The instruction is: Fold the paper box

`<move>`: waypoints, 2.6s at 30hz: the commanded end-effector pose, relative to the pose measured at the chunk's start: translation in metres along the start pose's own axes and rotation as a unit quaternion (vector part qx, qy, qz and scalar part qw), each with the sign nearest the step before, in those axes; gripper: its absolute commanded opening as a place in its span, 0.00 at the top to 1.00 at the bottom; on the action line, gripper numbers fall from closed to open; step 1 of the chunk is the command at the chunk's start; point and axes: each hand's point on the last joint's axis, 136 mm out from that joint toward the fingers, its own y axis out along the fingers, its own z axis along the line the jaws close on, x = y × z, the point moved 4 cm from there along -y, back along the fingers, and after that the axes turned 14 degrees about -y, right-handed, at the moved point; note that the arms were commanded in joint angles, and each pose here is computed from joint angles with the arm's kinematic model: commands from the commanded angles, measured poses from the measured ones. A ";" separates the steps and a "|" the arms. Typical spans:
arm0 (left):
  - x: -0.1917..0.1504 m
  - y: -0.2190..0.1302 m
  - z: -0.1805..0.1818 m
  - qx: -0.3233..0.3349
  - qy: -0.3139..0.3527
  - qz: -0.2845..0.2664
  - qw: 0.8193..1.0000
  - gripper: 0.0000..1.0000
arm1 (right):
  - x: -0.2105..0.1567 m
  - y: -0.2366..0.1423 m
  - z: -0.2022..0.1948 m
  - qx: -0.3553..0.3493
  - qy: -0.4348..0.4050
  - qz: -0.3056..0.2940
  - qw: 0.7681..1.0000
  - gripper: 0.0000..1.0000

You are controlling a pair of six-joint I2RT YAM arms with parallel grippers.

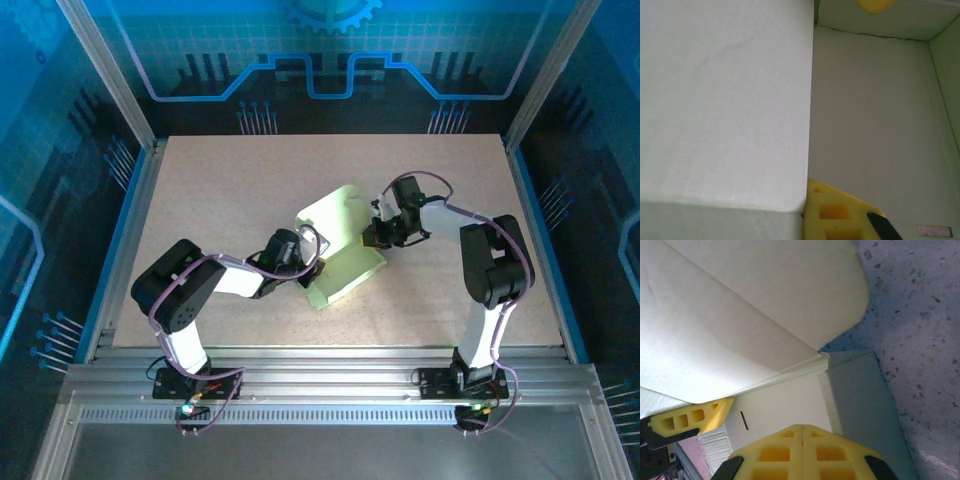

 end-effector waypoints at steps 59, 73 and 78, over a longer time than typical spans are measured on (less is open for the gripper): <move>0.019 -0.047 0.015 0.086 -0.144 -0.025 0.986 0.01 | -0.017 0.008 -0.005 -0.325 -0.175 0.061 0.927 0.96; 0.023 -0.068 0.040 0.098 -0.229 0.010 0.968 0.36 | -0.017 0.010 -0.003 -0.318 -0.168 0.072 0.930 0.96; 0.031 -0.056 0.032 0.068 -0.280 0.027 0.957 0.43 | -0.016 0.012 0.000 -0.308 -0.159 0.069 0.936 0.96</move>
